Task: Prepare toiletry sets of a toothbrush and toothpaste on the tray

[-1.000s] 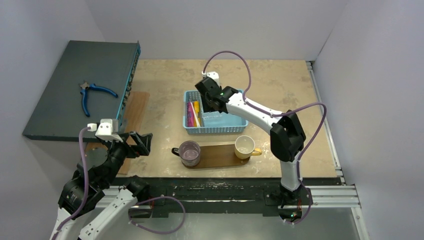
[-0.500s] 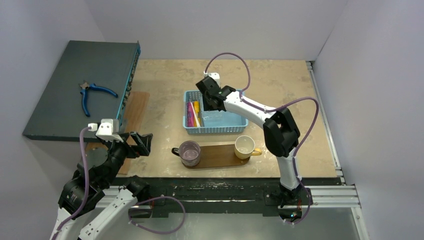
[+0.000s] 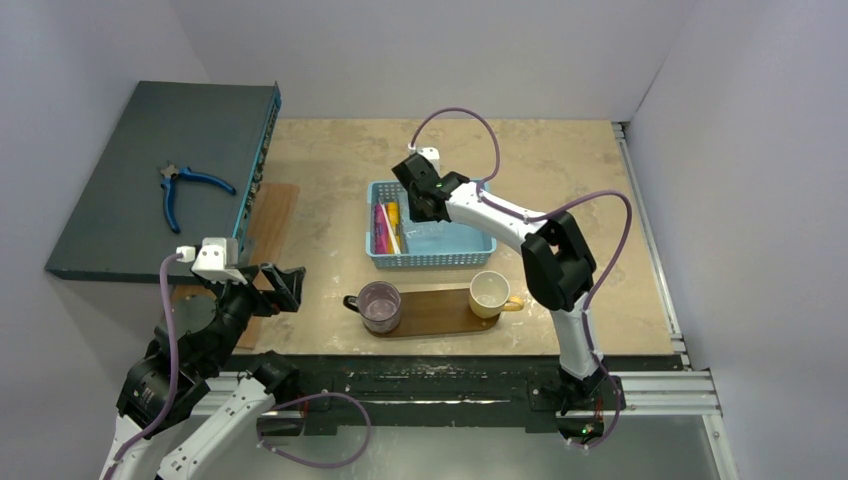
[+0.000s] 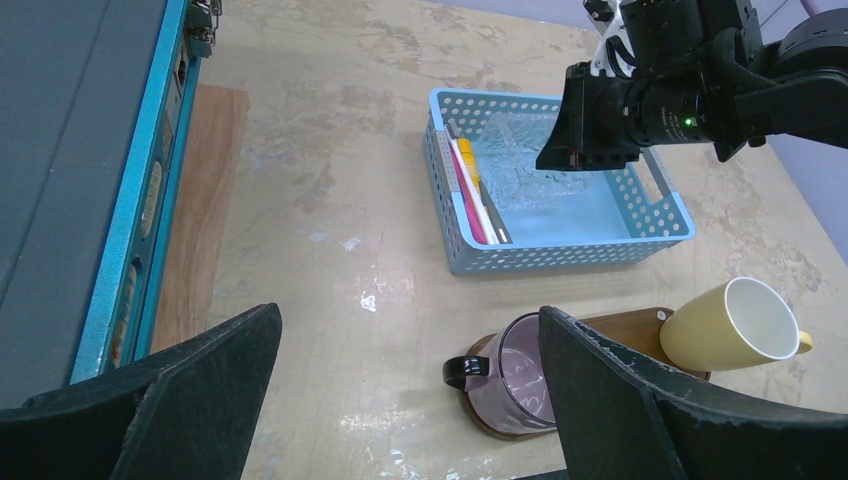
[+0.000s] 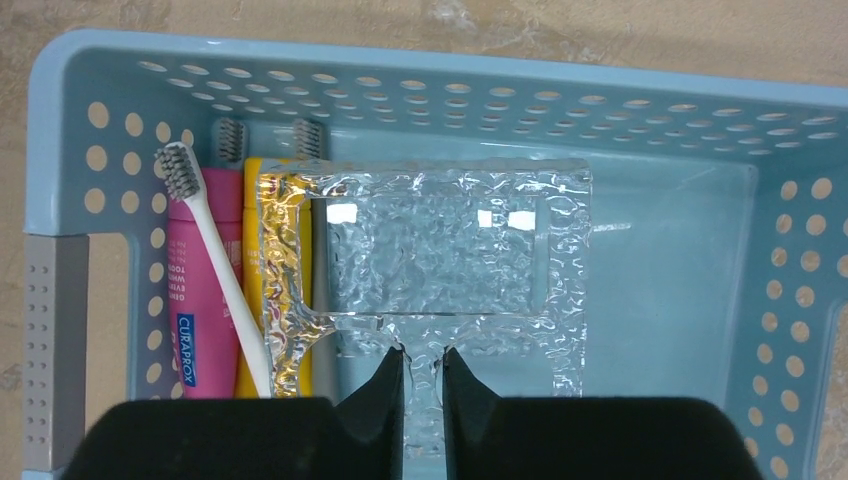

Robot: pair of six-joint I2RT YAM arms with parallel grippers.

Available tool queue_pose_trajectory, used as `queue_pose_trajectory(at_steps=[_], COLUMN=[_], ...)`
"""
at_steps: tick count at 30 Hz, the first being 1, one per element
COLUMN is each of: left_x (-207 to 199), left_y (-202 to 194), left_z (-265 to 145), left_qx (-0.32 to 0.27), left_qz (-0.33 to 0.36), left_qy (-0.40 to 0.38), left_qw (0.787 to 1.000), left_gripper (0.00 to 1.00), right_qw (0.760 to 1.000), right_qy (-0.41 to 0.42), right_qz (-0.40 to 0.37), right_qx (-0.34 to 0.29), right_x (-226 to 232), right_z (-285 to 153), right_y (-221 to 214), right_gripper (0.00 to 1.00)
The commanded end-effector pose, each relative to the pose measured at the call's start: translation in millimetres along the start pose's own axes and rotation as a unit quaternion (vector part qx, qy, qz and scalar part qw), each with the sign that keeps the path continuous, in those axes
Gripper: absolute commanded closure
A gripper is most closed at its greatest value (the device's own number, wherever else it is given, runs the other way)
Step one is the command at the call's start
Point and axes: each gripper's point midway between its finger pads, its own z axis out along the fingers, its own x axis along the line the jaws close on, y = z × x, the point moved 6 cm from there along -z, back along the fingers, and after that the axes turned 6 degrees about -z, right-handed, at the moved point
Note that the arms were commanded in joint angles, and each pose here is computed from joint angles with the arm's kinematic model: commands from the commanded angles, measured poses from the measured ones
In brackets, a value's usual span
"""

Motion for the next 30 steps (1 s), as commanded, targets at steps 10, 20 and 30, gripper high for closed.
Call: queue_pose_trajectory(at_steps=[10,20,30], left_x=[-8,-7,-7], left_y=[3,3,4], left_z=[7,6,5], left_qx=[0.003,0.001,-0.002], left_qz=[0.007,0.005,0.003], left_qy=[-0.015,-0.015,-0.015], left_qw=[1.000,1.000,1.000], left_gripper=[0.00,0.00,0.00], right_qw=[0.997,0.993,0.990], right_qy=[-0.009,-0.008,-0.012], right_qz=[0.029,0.047,0.049], right_qx=[-0.066,-0.109,-0.128], right_x=[-10,-24,-20], right_z=[-38,-83,-127], right_y=[37,52,40], right_gripper=[1.00,1.00,1.00])
